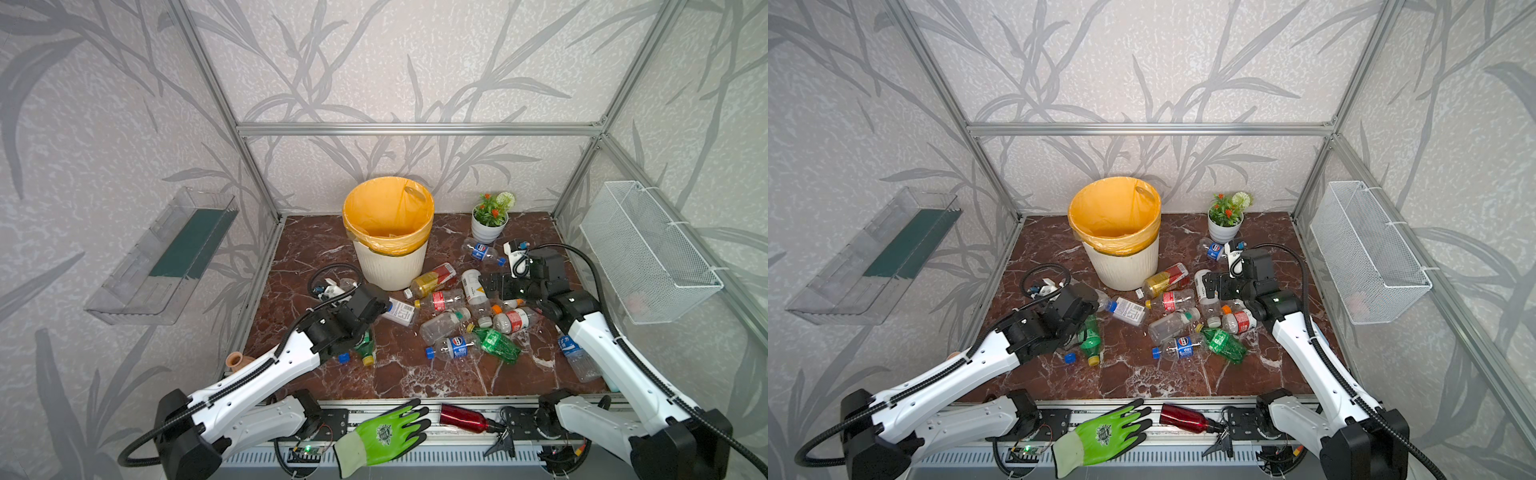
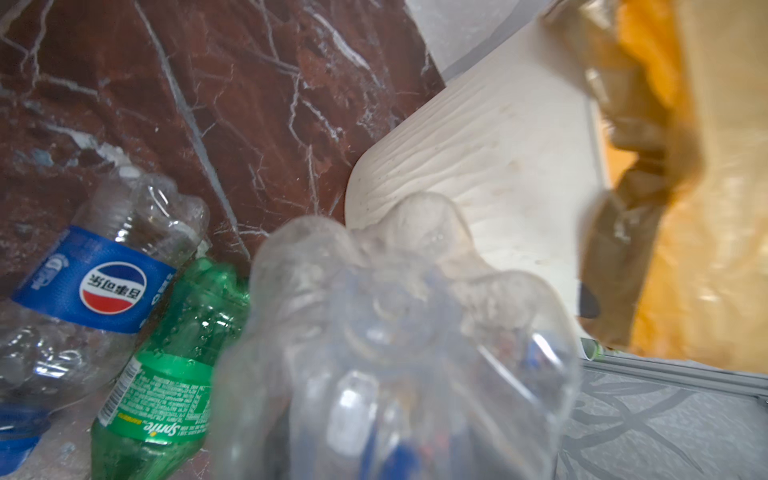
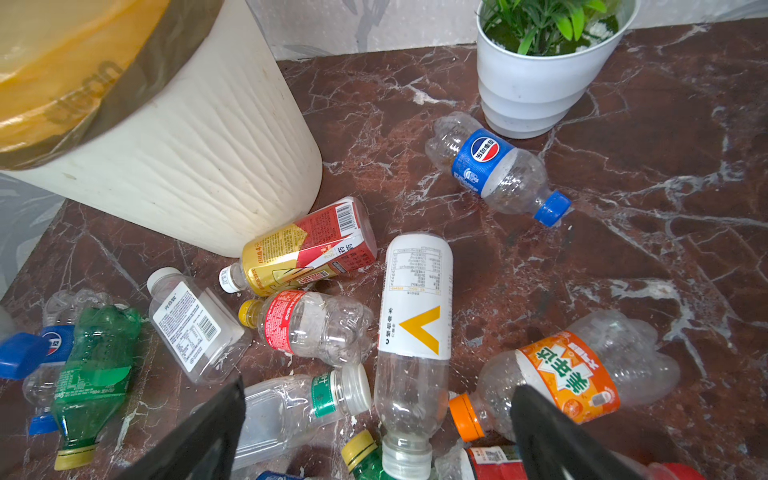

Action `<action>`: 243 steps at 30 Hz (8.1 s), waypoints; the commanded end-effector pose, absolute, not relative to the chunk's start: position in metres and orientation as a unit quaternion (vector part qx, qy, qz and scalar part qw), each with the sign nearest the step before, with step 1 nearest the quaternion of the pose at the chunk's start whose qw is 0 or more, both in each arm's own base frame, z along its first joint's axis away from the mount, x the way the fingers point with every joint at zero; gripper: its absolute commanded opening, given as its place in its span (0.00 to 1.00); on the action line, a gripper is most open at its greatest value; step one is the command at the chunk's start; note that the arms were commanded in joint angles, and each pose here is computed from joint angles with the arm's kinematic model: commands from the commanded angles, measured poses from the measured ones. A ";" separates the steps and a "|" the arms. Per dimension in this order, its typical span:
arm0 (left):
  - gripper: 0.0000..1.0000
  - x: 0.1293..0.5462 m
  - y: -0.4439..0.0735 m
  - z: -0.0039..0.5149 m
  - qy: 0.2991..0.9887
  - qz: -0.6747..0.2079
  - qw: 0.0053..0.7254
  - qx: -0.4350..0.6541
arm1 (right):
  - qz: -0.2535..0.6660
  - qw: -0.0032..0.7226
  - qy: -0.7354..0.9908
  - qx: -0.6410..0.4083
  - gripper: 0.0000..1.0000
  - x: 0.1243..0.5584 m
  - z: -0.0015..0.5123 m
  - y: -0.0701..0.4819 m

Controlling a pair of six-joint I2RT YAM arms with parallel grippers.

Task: Throw the plastic bottles in the bin
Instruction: 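Lift the clear bottle with the left gripper and release it into the bin, then reach the left gripper into the pile and grasp a green-label water bottle, then lift the green-label bottle with the left gripper over the bin and release, then draw the left gripper back while the right gripper grasps the white V-label bottle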

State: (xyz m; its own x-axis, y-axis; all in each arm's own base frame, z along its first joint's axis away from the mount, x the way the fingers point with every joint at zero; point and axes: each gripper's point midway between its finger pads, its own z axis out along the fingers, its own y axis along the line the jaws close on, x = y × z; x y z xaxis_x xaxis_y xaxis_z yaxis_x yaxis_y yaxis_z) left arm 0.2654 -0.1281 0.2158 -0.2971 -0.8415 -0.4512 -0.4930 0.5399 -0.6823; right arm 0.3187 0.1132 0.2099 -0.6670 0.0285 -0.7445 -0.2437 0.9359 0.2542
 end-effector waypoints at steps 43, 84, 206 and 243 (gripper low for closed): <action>0.93 0.373 -0.164 0.470 0.729 -0.118 0.672 -0.057 | 0.102 0.431 0.896 -0.024 0.99 0.306 0.222 0.080; 0.84 0.253 -0.354 0.127 0.856 -0.087 0.256 0.441 | 0.073 0.371 0.918 0.124 0.99 0.262 0.121 0.029; 0.99 0.303 -0.131 0.361 0.768 -0.106 0.631 0.042 | 0.131 0.395 0.901 0.126 0.96 0.301 0.144 0.048; 0.99 0.296 -0.039 0.260 0.818 -0.013 0.556 -0.150 | 0.061 0.140 0.986 -0.073 0.81 0.340 0.055 0.122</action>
State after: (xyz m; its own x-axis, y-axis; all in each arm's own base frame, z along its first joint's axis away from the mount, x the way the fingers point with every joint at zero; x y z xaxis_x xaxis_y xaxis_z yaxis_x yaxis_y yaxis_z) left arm 0.2990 -0.0429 0.2666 -0.3251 -0.2449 -0.9134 -0.2096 0.9605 -0.1829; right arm 0.3422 0.1232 0.0575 -0.9434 -0.1003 -0.3161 -0.1436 0.9827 0.1168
